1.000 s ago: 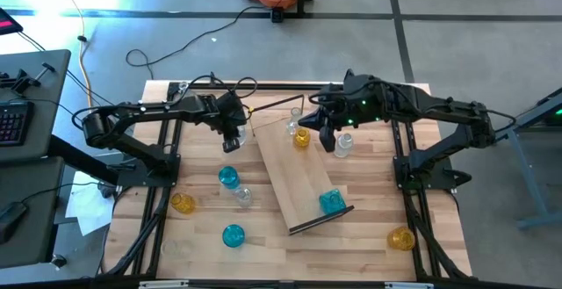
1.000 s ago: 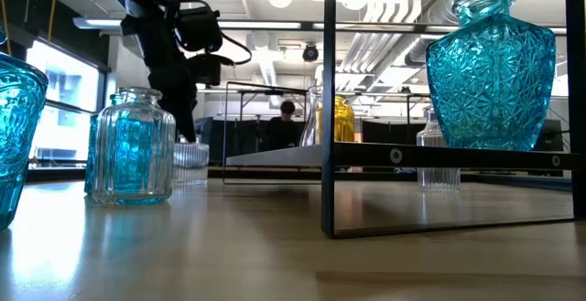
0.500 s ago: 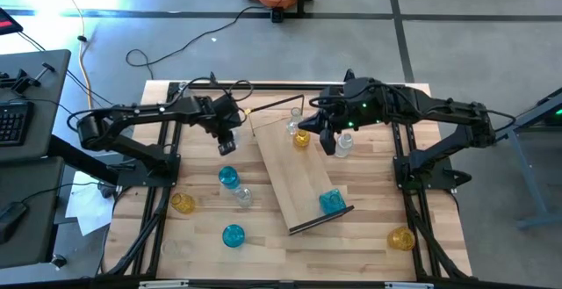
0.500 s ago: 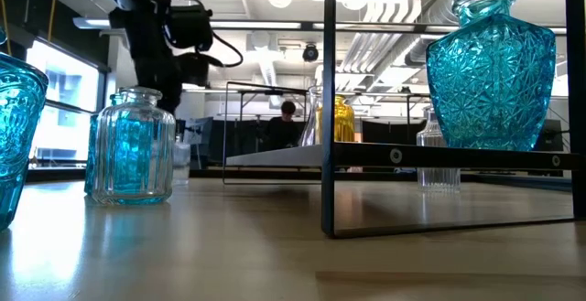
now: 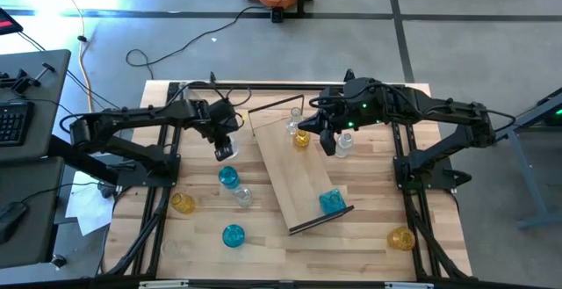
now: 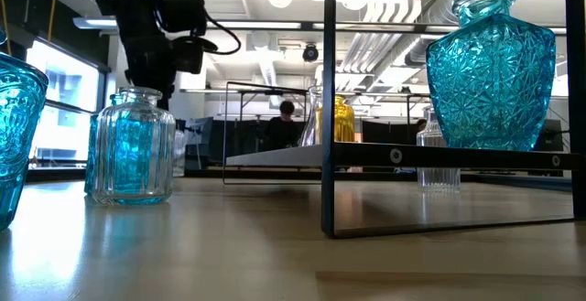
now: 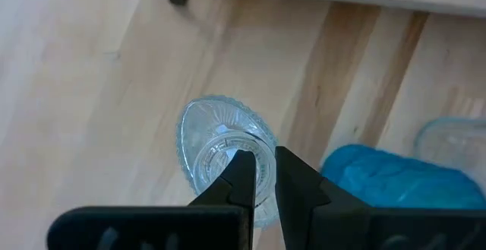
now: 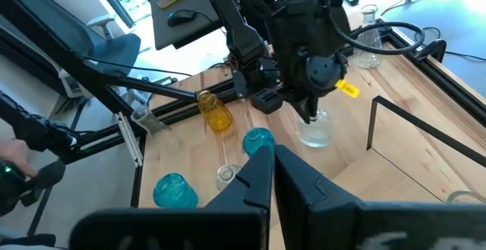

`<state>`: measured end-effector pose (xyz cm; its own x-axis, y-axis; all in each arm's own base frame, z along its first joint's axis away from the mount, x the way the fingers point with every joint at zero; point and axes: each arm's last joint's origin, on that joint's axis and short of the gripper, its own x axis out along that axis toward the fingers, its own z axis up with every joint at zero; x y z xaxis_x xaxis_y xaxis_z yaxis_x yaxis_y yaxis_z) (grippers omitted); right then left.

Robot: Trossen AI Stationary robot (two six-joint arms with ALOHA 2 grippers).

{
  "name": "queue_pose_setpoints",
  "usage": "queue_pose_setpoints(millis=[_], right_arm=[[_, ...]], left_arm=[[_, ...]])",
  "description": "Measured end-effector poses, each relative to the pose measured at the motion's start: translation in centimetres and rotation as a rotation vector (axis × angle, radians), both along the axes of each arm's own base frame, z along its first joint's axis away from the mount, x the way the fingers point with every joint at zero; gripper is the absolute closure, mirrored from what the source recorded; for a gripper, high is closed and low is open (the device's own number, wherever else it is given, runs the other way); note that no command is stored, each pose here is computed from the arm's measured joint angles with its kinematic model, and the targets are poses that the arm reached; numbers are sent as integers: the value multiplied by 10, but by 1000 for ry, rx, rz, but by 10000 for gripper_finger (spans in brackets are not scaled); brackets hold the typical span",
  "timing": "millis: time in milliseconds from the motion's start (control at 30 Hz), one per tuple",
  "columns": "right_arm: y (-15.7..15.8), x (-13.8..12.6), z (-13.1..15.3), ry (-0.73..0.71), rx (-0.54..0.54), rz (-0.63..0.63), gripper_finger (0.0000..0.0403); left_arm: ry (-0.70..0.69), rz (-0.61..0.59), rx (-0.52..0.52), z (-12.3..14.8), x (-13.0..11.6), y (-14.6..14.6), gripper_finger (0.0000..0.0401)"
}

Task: Sort vases onto shelf
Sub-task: Put the transparent crystal vase on the shelf aligned with the other transparent crystal vase

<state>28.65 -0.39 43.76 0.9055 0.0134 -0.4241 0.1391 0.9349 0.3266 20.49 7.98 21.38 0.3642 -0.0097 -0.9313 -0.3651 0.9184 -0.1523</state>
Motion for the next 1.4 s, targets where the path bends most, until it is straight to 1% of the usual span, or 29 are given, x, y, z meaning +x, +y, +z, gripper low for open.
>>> queue_pose_setpoints(millis=[367, 467, 633, 733, 867, 1033, 1233, 1333, 1400], right_arm=[[0, 0, 0, 0, -7, 4, 402], [0, 0, 0, 0, -8, 4, 402], [0, 0, 0, -1, -8, 4, 402], [0, 0, 0, -1, -8, 4, 402], [2, 0, 0, -2, -14, 14, 402], [4, 0, 0, -3, -16, 22, 402], [4, 0, 0, -3, -14, 21, 402], [6, 0, 0, -3, -14, 27, 402], [8, 0, 0, -3, -14, 34, 402]], left_arm=[[-25, -36, -17, 4, 10, -21, 383], [-76, -54, 5, 19, 18, -23, 383], [-169, -50, 80, 49, 29, -20, 383], [-190, -53, 97, 58, 33, -17, 383], [-168, -56, 94, 55, 42, -14, 383], [-121, -108, 85, 46, 66, -15, 383], [-133, -177, 115, 52, 95, -11, 382], [-138, -189, 126, 55, 105, -6, 382], [-111, -193, 121, 52, 111, -3, 382]])
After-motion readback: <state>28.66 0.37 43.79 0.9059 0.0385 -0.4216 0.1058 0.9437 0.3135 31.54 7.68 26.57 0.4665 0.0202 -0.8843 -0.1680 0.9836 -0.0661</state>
